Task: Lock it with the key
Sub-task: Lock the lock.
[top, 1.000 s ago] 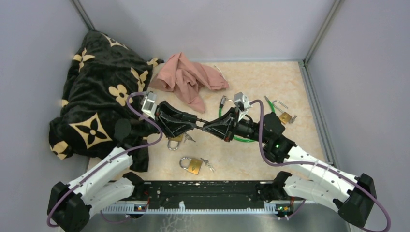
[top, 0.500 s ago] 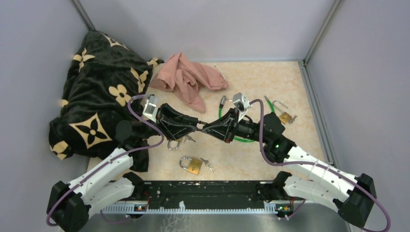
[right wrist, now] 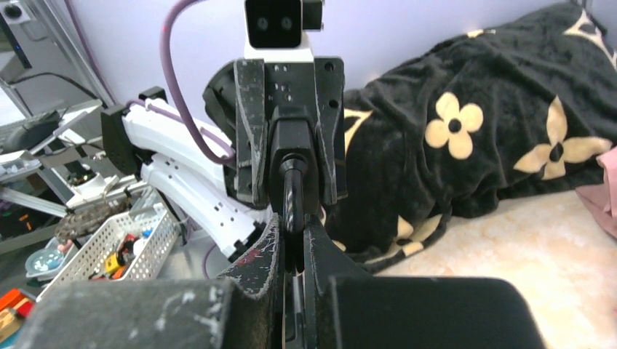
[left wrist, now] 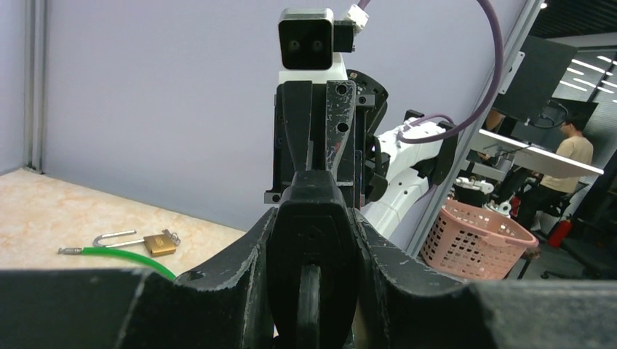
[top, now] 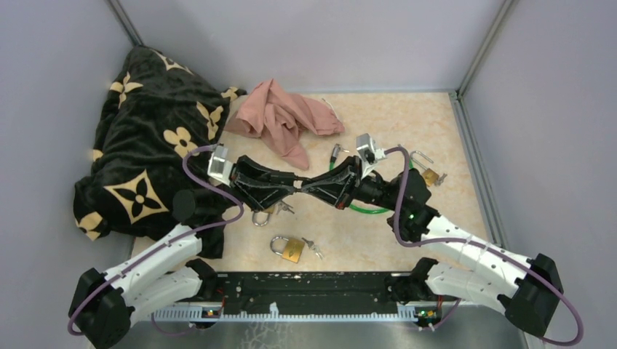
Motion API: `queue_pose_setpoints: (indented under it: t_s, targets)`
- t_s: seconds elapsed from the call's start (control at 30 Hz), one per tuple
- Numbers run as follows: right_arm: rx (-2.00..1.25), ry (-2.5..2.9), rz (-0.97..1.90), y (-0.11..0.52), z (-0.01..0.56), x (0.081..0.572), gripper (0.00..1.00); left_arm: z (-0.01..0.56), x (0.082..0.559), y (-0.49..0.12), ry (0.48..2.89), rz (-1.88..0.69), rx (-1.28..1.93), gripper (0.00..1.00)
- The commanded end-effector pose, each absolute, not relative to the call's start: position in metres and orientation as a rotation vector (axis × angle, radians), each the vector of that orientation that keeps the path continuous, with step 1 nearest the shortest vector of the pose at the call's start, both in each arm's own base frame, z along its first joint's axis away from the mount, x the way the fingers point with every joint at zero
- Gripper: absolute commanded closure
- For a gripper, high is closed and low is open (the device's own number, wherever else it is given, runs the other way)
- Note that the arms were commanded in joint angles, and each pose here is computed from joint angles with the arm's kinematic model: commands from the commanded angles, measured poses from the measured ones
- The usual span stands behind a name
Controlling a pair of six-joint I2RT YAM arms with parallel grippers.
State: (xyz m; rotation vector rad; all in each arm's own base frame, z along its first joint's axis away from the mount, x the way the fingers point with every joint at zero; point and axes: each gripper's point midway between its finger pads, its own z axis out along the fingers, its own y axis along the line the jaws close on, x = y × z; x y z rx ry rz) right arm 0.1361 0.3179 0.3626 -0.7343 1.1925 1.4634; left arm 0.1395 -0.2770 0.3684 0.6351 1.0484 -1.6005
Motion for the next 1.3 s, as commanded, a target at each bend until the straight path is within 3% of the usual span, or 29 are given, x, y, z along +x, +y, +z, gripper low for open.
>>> queue_pose_setpoints:
  t_s: [0.0, 0.23, 0.6, 1.0, 1.27]
  targets:
    - [-0.764, 1.029, 1.533, 0.334, 0.405, 0.123, 1.00, 0.293, 0.119, -0.308, 1.367, -1.744, 0.737, 1.00]
    - [-0.761, 1.268, 1.442, 0.346, 0.344, 0.146, 1.00, 0.357, 0.129, -0.295, 1.090, -1.633, 0.780, 1.00]
    - [-0.754, 1.428, 1.354, 0.343, 0.300, 0.160, 1.00, 0.403, 0.154, -0.268, 0.948, -1.465, 0.779, 1.00]
    - [-0.786, 1.447, 1.368, 0.355, 0.290, 0.157, 1.00, 0.402, 0.159, -0.264, 0.961, -1.459, 0.756, 1.00]
    - [-0.812, 1.541, 1.355, 0.346, 0.250, 0.148, 1.00, 0.394, 0.164, -0.266, 1.013, -1.420, 0.841, 1.00]
